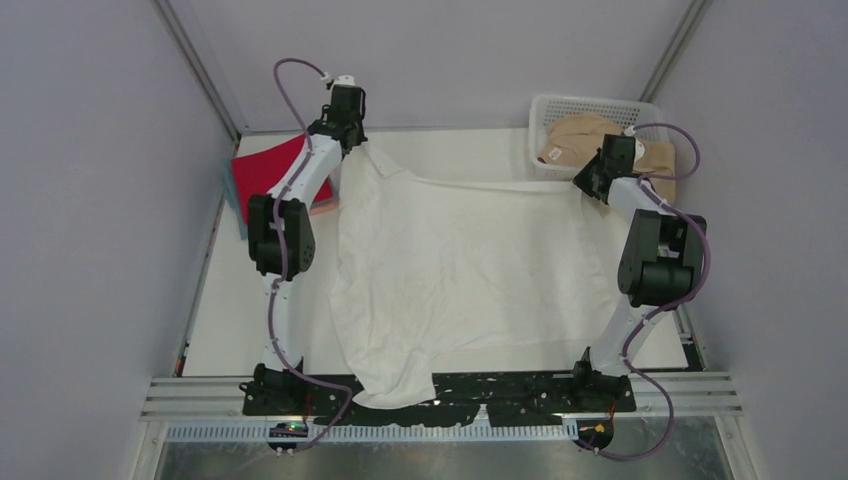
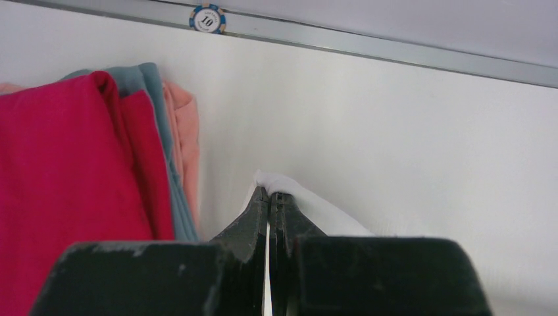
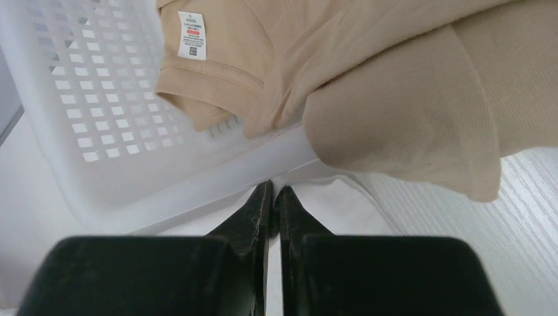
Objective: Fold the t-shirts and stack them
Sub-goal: Fold the flattened tshirt in 1/3 of the way
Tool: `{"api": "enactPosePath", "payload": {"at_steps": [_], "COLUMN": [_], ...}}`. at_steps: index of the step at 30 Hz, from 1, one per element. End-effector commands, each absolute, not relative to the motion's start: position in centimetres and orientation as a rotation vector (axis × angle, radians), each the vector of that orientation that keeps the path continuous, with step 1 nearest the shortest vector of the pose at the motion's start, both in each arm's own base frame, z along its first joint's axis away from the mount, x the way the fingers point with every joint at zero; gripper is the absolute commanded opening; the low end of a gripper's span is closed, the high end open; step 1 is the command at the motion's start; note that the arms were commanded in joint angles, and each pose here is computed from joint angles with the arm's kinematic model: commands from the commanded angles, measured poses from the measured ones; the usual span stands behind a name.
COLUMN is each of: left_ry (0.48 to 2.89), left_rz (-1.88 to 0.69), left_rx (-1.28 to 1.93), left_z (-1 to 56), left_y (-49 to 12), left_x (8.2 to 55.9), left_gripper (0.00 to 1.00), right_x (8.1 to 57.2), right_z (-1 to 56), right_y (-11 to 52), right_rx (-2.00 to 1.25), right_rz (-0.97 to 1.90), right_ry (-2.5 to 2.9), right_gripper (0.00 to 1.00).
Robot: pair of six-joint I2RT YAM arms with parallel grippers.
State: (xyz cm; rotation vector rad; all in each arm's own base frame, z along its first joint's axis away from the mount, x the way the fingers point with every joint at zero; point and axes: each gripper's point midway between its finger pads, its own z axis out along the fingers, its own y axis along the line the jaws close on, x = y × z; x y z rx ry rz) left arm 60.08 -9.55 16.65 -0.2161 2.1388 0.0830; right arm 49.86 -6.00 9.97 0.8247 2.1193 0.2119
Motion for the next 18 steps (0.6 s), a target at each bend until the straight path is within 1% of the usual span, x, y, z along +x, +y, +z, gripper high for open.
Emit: {"api": "enactPosePath", "payload": {"at_steps": [1,6,10,13,18], "left_ry": [2.153,2.138,2.145,2.156,2.192], "left_rz": [0.023,-0.018,-0.044,-0.068,-0.102], "left_rx": [-0.21,-0.236,-0.248,-0.259,-0.303], "left_z": [16.6,16.2,16.6,17.1,17.7], "left_y": [-10.3,-10.7,-10.9,-10.9,-10.7], "left_x": [61.3,61.7,60.9,59.6,55.6], "left_gripper": [0.0,0.0,0.0,0.0,0.0], "right_x": [51.6,52.1,52.3,52.1,51.1], "right_z": [11.8,12.0,12.0,12.2,13.1], "right_y": [-6.9,-7.0,-6.8,-6.9,-7.0], "right_rx": [0.846,0.835,0.826,0.82,0.801], "right_rz": [0.161,0.14,0.13,0.116,0.088], "right_ry": [2.043,2.038,2.046,2.058,2.083], "right_gripper": [0.12,0.13,0.13,0.13,0.13]}}
